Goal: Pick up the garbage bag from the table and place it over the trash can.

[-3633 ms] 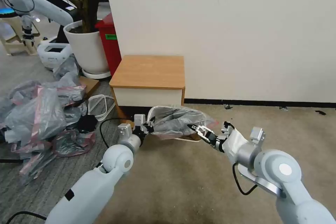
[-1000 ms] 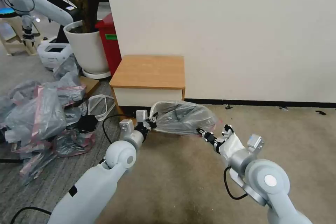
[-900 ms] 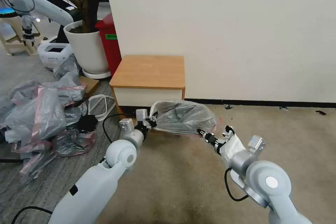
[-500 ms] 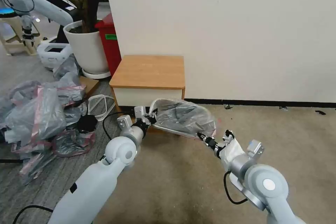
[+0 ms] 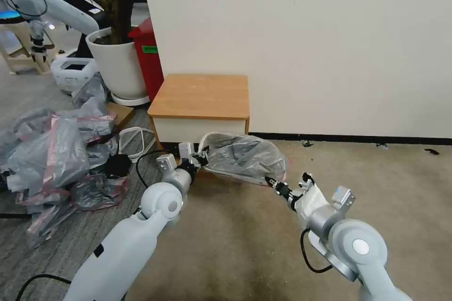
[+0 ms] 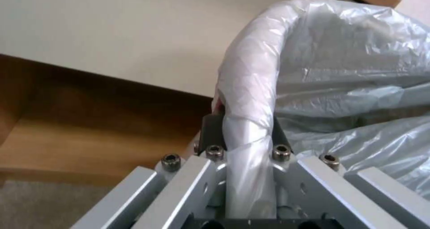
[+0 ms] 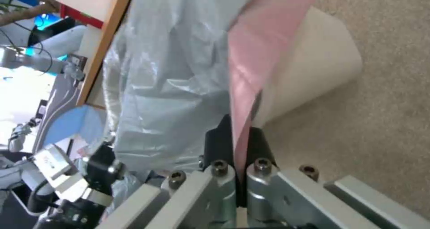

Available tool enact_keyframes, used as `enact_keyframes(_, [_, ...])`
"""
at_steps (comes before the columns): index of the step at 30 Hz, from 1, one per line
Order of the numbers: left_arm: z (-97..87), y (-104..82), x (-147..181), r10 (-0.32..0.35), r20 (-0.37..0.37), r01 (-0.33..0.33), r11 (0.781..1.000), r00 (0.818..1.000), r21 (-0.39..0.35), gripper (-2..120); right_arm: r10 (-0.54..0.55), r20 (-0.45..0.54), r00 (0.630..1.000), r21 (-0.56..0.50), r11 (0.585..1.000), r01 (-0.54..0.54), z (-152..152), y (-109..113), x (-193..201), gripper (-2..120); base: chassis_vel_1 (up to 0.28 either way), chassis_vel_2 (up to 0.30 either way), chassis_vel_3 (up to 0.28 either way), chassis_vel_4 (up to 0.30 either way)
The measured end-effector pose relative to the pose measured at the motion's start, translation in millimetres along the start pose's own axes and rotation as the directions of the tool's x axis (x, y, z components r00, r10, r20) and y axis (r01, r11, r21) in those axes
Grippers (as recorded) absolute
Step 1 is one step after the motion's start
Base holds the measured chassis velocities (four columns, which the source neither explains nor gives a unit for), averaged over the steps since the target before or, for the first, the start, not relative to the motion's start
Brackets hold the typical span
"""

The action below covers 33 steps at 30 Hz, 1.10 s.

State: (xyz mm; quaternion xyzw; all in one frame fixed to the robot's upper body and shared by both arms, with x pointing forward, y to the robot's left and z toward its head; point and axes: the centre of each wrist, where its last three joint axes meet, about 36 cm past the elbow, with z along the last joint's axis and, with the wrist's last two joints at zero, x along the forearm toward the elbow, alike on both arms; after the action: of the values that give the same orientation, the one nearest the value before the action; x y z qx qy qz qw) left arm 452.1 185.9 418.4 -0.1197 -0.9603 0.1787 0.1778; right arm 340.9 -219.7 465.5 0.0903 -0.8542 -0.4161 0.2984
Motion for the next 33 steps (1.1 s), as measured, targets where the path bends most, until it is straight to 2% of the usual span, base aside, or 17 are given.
enact_keyframes(8, [15.3,-1.5,-0.2,-0.012,-0.019,0.012,1.000,1.000,-0.003,3,-0.021,-0.002,1.000,-0.004,1.000,0.021,-0.2,5.2,3.9,0,0.000,0.000,0.000,0.000])
enact_keyframes(14, [23.7,-9.1,-7.6,-0.024,-0.002,0.024,0.999,1.000,0.025,3,-0.025,-0.009,1.000,-0.011,1.000,0.025,3.3,6.0,9.4,0,0.000,0.000,0.000,0.000])
enact_keyframes(23, [20.2,-17.5,-14.9,-0.039,0.027,0.037,0.998,0.999,0.048,3,-0.009,-0.016,1.000,-0.030,1.000,0.008,10.6,-0.1,13.0,0,0.000,0.000,0.000,0.000])
enact_keyframes(33, [9.9,-26.6,-8.0,-0.015,0.024,0.012,0.994,1.000,0.112,3,0.067,-0.014,0.998,-0.024,0.997,-0.068,14.1,-27.5,-3.6,0,0.000,0.000,0.000,0.000])
